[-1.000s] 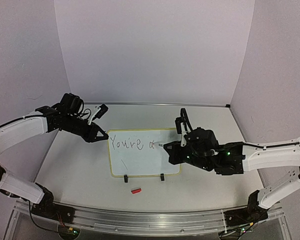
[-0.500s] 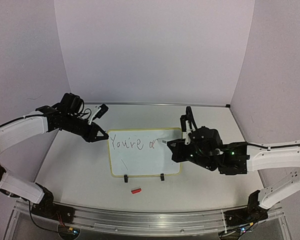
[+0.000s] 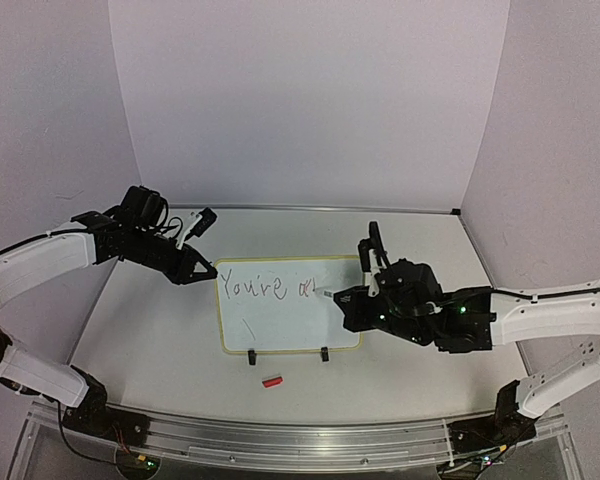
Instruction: Write a sentence on the whiteboard
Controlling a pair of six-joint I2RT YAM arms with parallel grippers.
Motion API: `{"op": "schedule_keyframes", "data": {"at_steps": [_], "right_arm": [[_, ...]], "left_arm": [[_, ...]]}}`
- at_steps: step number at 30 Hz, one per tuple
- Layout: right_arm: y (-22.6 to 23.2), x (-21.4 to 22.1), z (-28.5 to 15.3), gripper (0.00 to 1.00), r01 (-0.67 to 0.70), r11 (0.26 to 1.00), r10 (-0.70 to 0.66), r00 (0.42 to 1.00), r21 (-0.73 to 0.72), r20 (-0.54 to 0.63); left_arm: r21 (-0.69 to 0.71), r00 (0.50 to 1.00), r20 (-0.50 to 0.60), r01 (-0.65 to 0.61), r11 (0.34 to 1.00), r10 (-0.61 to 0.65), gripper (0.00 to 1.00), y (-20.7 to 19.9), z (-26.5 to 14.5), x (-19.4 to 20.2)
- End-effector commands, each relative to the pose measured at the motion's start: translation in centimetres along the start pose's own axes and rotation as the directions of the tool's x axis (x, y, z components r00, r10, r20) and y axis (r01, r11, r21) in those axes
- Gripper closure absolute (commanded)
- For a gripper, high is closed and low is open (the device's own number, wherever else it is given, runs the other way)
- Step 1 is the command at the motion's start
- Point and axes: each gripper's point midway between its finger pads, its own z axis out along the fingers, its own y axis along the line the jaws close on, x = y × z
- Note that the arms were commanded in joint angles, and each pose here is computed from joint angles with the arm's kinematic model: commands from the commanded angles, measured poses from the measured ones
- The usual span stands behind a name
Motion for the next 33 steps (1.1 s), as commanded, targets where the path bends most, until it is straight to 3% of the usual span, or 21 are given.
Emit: {"op": "schedule_keyframes", "data": {"at_steps": [1,20,33], "right_arm": [[-0.6,0.9,0.4,1.0,-0.007,1.0,0.007,1.0,0.023,-0.027],[-0.5,-3.2,-1.3,1.0,-0.002,0.999,-0.003,0.994,0.049,0.105],[-2.2,-1.5,-1.2,1.0,-0.035,0.995,0.027,0.996,0.093,0.081]], "left_arm": [[-0.02,0.999,-0.052,0.001,1.0,-0.002,1.0,0.3,0.3,1.0],[-0.022,0.998,-0.055,0.002,1.0,-0.003,1.0,0.4,0.4,1.0],[-0.019,0.998,-0.062,0.007,1.0,-0.008,1.0,0.5,0.6,1.1]]}}
